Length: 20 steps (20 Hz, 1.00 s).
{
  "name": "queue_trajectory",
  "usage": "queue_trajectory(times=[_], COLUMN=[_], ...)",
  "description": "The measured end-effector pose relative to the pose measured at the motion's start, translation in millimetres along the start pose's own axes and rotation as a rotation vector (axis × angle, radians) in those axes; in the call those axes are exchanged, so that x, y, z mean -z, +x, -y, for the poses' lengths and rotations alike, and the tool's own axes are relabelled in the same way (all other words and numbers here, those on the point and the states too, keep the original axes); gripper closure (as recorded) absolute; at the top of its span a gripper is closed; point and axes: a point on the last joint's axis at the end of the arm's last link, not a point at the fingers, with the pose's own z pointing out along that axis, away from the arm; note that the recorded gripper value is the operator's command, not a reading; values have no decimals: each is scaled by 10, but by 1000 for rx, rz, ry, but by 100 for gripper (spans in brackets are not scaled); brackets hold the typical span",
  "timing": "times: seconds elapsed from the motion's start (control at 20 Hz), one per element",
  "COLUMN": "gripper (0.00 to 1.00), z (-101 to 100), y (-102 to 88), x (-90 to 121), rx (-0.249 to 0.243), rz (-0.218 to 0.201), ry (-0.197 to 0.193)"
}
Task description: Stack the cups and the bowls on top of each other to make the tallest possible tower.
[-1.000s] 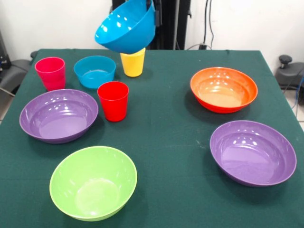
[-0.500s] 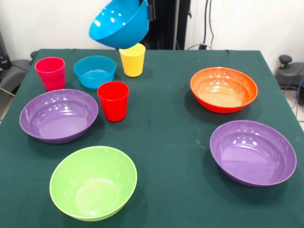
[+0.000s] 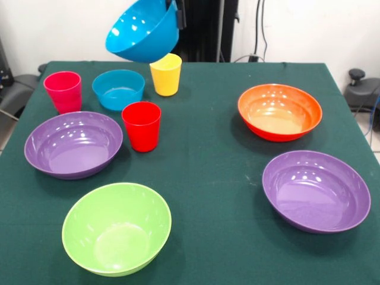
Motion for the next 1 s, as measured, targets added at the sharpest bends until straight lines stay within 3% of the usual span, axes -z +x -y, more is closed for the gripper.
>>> queue_trajectory(times=[0.4, 1.0], gripper=[100, 100], z=[263, 361], y=[169, 416], x=[-248, -632], rx=[26, 74], rz=[-49, -126], ry=[12, -7])
